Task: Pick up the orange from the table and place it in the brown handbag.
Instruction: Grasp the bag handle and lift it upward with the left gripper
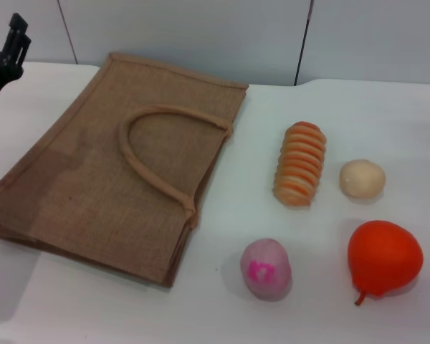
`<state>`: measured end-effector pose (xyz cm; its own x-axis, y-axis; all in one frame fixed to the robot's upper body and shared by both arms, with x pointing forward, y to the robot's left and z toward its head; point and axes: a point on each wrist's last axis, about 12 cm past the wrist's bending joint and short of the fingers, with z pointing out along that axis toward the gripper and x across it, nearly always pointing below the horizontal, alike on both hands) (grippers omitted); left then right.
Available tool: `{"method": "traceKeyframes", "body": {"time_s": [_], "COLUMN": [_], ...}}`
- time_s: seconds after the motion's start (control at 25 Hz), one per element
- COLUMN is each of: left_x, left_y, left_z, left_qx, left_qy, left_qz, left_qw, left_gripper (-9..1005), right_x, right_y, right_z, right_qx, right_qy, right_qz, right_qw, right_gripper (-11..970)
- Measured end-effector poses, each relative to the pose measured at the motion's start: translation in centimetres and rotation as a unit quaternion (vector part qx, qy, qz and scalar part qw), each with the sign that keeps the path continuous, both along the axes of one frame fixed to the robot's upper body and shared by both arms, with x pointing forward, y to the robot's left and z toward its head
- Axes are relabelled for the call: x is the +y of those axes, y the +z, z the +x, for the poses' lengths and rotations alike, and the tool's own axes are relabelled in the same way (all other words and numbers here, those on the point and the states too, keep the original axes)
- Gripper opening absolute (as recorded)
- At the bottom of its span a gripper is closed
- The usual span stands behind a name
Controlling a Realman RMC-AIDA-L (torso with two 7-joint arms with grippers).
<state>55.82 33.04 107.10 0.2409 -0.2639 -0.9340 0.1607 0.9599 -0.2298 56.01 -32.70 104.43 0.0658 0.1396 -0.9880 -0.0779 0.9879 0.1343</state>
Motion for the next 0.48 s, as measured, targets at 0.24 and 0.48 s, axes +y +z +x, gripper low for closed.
{"method": "traceKeyframes", "body": {"time_s": [0.24, 0.48], "left_x": [-0.13, -0.24], "left_y": [0.05, 0.23], "left_z": [0.10, 0.33], "left_qx": [0.001, 0.007], "left_qy": [-0.009, -0.034], "left_qz": [0.000, -0.013], "left_qw": [1.000, 0.999], "left_gripper": [636, 636], "right_x": [0.03, 0.07], "right_y": [-0.01, 0.00], "right_z": [0.00, 0.02], "right_qx": [0.000, 0.000], "right_qy": [0.001, 0.002], "right_qz": [-0.001, -0.001], "right_qw": [1.000, 1.000], "right_gripper": [743, 743]}}
